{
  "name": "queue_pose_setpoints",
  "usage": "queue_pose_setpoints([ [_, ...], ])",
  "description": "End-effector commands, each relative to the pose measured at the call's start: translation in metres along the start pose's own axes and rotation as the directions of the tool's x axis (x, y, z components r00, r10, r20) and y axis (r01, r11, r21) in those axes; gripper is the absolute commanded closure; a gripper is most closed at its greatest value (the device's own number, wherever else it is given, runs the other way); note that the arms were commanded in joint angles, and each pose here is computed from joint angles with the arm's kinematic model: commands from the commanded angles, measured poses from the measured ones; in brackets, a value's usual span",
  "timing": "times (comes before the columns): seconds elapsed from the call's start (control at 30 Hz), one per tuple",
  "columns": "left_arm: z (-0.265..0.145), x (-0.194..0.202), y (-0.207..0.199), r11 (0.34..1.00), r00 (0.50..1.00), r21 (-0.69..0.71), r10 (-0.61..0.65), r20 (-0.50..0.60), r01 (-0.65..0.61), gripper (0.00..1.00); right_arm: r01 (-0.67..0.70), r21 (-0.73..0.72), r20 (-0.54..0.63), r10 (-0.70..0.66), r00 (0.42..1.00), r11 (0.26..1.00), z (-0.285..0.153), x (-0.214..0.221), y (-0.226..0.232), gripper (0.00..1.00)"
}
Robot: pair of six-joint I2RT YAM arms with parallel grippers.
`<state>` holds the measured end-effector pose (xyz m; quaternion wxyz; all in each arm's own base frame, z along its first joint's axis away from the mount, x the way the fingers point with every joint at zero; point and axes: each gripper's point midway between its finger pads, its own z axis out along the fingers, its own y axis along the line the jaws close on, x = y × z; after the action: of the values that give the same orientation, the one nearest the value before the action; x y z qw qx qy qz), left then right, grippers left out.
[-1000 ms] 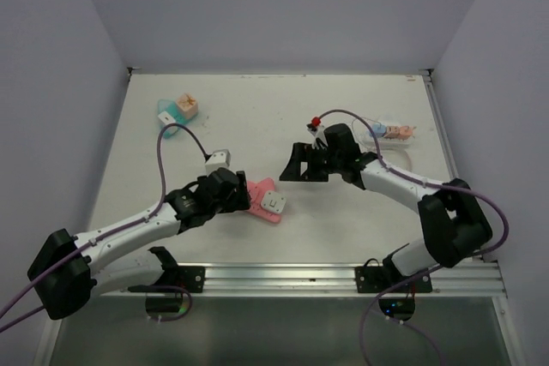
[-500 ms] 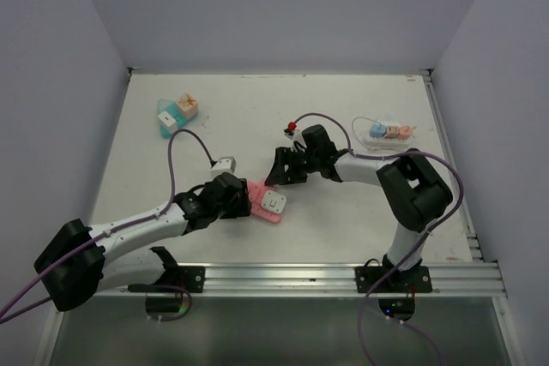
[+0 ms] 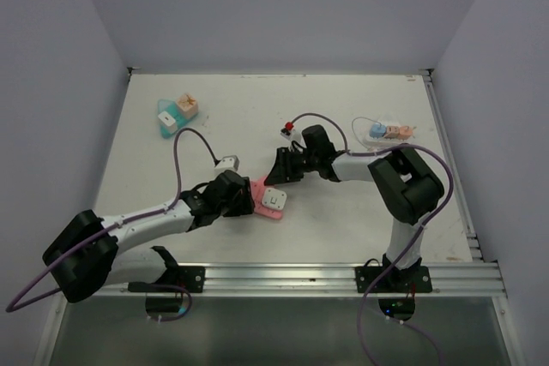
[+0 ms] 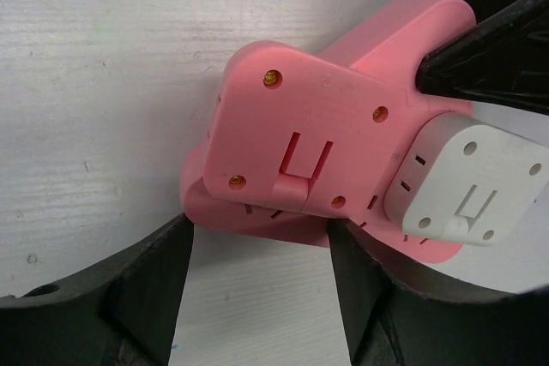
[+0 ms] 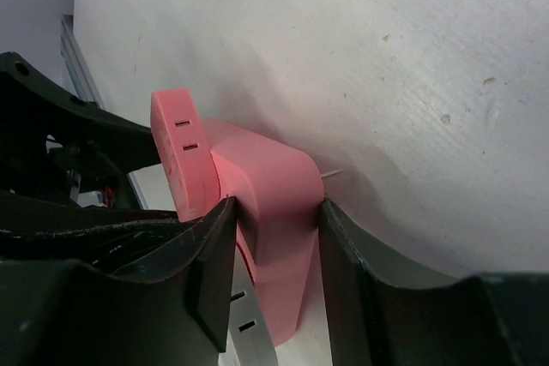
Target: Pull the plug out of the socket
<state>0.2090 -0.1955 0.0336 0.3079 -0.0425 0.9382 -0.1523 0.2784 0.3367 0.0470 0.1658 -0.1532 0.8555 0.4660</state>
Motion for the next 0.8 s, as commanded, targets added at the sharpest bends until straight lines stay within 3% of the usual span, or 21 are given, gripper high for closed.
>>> queue_pose_setpoints([
  [0.0, 0.006, -0.013, -0.009, 1.000, 1.000, 0.015, 0.002, 0.031, -0.002, 0.32, 0.073, -0.083, -0.009, -0.074, 0.997, 0.994, -0.004, 0.003, 0.020, 0.83],
  [0.17, 0.000, -0.026, -0.017, 0.999, 0.998, 0.040, -0.012, 0.061, 0.010, 0.29, 0.142, -0.066, 0.038, -0.139, 0.990, 0.988, -0.021, -0.005, 0.034, 1.00],
  [0.57, -0.032, -0.068, -0.038, 0.983, 0.975, 0.133, -0.151, 0.163, 0.130, 0.07, 0.210, 0.117, 0.192, -0.229, 0.954, 0.971, -0.056, -0.023, 0.031, 1.00],
  [0.77, -0.036, -0.085, -0.040, 0.963, 0.943, 0.144, -0.254, 0.213, 0.227, 0.07, 0.188, 0.165, 0.213, -0.221, 0.952, 0.968, -0.059, -0.022, 0.020, 1.00],
])
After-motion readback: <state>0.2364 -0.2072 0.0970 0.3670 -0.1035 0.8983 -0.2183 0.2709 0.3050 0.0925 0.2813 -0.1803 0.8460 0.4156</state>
